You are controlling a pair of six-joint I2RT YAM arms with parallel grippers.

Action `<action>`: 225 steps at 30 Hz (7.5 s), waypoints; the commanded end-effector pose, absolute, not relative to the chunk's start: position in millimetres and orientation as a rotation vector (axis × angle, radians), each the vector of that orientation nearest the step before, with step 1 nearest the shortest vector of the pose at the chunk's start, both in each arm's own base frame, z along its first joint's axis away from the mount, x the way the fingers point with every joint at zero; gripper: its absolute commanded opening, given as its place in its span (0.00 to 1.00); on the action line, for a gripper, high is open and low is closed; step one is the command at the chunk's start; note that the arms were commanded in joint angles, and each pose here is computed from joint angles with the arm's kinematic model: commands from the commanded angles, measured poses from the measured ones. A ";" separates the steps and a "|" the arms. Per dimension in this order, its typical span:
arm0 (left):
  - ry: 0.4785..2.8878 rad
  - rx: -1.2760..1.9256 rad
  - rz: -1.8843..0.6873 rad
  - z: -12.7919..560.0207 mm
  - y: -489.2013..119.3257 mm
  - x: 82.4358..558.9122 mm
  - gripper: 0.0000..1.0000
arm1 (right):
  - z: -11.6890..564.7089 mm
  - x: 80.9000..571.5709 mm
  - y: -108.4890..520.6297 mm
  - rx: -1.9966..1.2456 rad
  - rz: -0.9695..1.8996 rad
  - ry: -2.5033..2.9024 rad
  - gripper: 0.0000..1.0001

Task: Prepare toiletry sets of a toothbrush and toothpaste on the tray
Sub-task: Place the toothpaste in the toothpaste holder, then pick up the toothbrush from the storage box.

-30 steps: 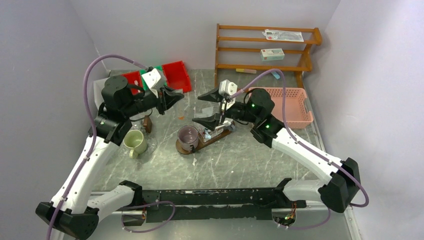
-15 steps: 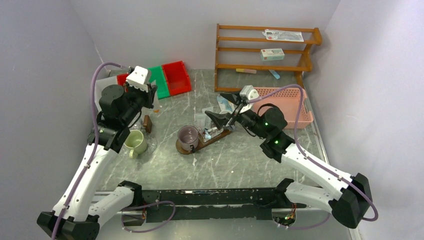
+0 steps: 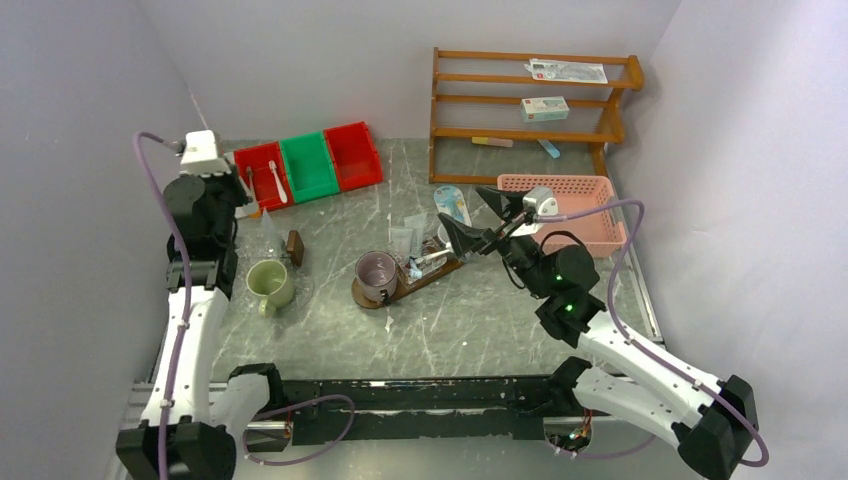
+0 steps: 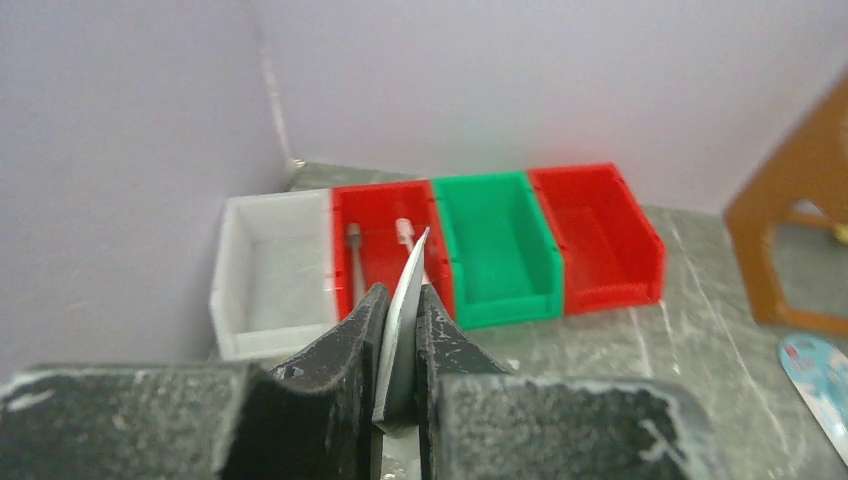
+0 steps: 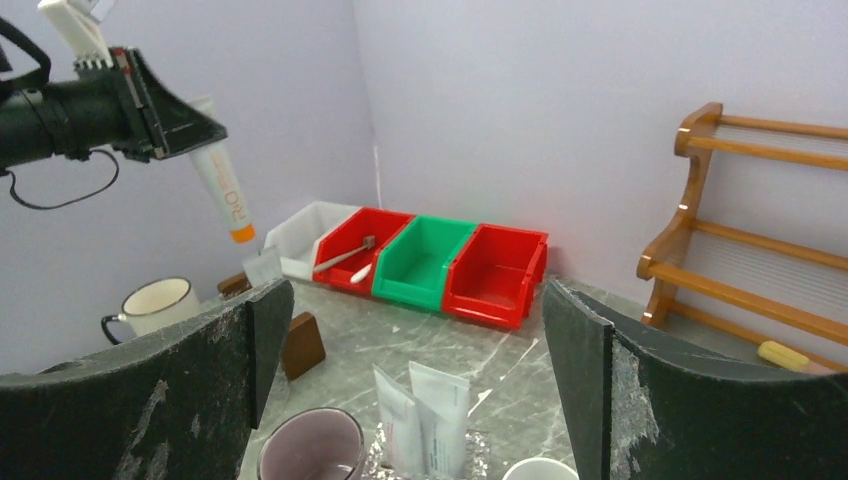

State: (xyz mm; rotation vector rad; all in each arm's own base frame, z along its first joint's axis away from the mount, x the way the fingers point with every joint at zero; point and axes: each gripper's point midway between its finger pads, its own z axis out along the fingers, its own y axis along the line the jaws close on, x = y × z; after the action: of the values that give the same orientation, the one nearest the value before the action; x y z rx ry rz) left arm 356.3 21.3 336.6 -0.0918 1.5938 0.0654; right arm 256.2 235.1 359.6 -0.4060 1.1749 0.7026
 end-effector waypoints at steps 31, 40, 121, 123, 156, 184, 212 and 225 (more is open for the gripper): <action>1.530 -0.380 0.264 250.3 136.3 373.1 0.05 | 368.9 251.2 212.8 -0.312 0.553 1.096 1.00; 1.576 -0.369 0.269 227.7 137.0 377.5 0.05 | 367.8 251.3 211.0 -0.310 0.542 1.096 1.00; 1.815 -0.415 -0.005 249.4 108.2 421.4 0.86 | 353.2 260.9 220.2 -0.360 0.497 1.149 1.00; 1.888 -0.407 -0.085 245.6 98.4 431.5 0.84 | 352.4 261.4 221.2 -0.364 0.497 1.155 1.00; 2.217 -0.518 -0.249 84.4 58.3 575.0 0.44 | 332.1 273.1 232.3 -0.422 0.426 1.236 1.00; 2.204 -0.464 -0.295 67.8 56.2 591.8 0.18 | 319.9 277.2 246.2 -0.478 0.432 1.276 1.00; 1.841 -0.159 -0.573 250.6 -19.1 495.6 0.05 | 326.1 267.6 291.2 -0.509 0.695 1.367 1.00; 1.700 0.006 -0.812 300.0 -113.0 405.7 0.05 | 320.2 237.8 353.5 -0.516 1.019 1.406 1.00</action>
State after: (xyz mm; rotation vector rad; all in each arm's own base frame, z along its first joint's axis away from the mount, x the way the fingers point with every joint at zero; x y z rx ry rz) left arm 428.1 -85.4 276.1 -0.0466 1.7908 -0.7015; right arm 252.9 335.0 305.5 -0.5434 1.4366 0.8722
